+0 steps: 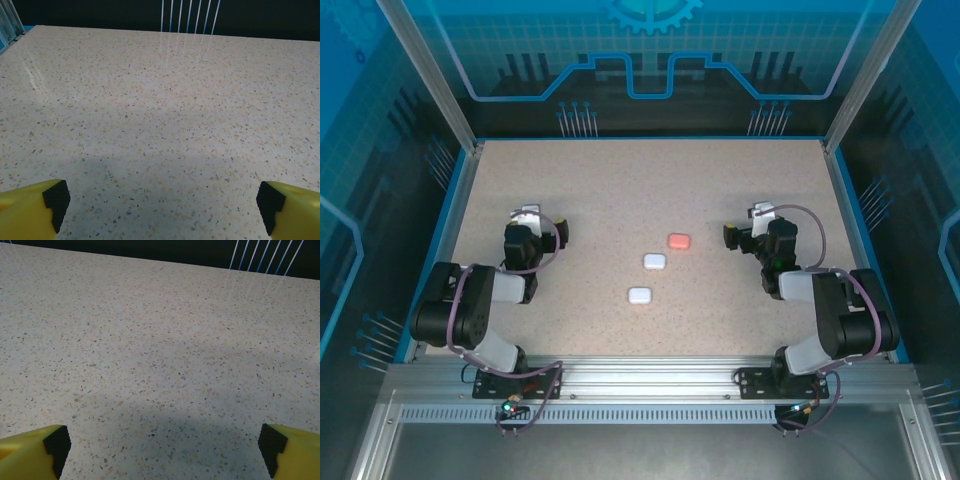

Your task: Insert the wireless bluetooth earbuds into the charging case

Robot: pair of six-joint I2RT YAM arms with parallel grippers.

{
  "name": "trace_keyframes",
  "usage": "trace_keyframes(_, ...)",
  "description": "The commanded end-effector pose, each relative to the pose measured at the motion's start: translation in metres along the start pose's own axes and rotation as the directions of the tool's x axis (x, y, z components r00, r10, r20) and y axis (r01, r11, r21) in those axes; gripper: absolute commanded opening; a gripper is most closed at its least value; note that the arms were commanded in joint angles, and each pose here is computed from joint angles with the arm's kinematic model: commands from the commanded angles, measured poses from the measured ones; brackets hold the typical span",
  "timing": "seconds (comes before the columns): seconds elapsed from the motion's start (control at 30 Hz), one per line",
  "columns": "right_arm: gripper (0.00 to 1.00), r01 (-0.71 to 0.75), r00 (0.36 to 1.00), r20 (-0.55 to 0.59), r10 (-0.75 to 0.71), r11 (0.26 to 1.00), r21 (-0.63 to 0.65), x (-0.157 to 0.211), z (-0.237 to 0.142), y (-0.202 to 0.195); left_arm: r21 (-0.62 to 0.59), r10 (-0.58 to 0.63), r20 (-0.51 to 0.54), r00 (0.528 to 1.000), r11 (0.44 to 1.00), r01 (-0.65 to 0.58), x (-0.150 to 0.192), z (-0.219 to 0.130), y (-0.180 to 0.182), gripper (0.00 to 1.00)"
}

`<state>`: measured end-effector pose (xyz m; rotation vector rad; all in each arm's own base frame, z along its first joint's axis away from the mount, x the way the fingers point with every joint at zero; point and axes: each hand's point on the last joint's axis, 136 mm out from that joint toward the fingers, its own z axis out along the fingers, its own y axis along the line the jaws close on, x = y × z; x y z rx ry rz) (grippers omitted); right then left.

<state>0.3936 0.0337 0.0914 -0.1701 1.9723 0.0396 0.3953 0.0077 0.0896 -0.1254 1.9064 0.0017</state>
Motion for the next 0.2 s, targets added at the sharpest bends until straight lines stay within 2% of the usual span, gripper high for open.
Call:
trace_keyframes(0.0, 1.0, -0.001, 1.0, 0.004, 0.001, 1.0, 0.016, -0.0029, 0.0019, -0.0042, 0.022, -0.018, 0.009, 1.0, 1.0, 0.018, -0.0055, -0.0003, -0.0028, 0.99)
trace_keyframes(0.17, 1.0, -0.002, 1.0, 0.004, 0.002, 1.0, 0.016, -0.0029, 0.0019, -0.0042, 0.023, -0.017, 0.01, 1.0, 1.0, 0.017, -0.0062, -0.0002, -0.0029, 0.99)
